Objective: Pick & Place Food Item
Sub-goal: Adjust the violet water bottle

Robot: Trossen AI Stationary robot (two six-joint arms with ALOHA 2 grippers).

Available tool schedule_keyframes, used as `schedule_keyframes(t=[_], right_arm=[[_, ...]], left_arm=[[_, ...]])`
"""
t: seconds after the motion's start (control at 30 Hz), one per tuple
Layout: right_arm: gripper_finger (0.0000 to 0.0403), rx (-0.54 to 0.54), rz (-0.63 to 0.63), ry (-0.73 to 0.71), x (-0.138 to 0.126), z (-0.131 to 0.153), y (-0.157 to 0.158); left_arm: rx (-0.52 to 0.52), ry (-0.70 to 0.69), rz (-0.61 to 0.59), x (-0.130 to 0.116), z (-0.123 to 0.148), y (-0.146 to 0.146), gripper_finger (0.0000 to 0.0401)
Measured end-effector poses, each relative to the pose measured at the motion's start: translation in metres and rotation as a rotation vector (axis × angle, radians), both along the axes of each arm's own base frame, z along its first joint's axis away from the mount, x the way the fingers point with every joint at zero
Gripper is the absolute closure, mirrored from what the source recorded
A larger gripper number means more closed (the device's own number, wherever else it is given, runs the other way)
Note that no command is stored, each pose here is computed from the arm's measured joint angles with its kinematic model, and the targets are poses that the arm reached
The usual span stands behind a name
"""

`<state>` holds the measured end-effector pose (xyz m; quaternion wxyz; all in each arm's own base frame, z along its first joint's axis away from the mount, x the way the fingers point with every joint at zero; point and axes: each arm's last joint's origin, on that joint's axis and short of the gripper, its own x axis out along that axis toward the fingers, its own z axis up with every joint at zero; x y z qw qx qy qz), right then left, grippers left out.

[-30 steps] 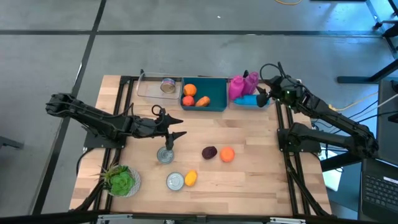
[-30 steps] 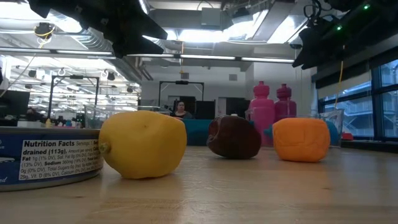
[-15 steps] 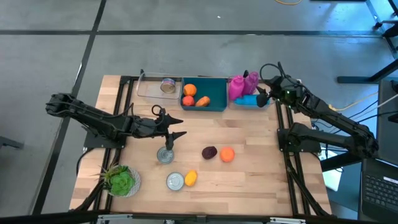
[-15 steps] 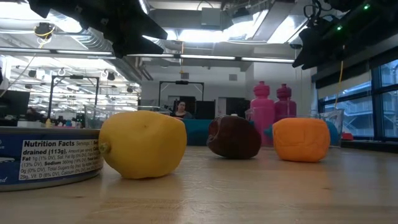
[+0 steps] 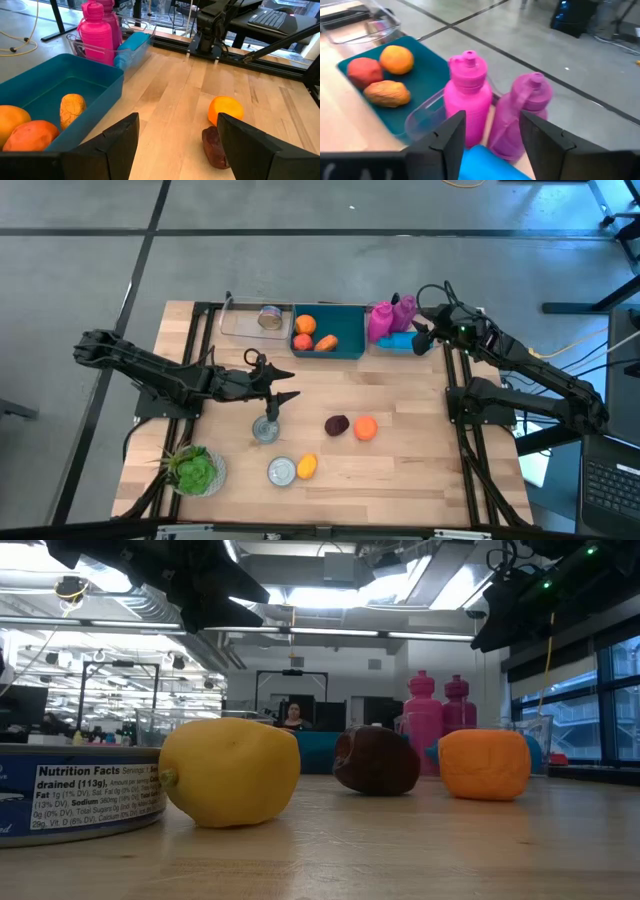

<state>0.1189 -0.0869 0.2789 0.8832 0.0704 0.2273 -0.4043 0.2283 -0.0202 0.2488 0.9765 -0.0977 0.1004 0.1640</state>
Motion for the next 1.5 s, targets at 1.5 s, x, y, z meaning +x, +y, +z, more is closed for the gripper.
schedule_keyframes(t=[1.5], right_arm=[[0.0231,0.199,0.478,0.12,0.036,-0.03,-0.008]], left_arm=[[0.025,0.007,0.002,0.0,0.0,0.0,0.0141]])
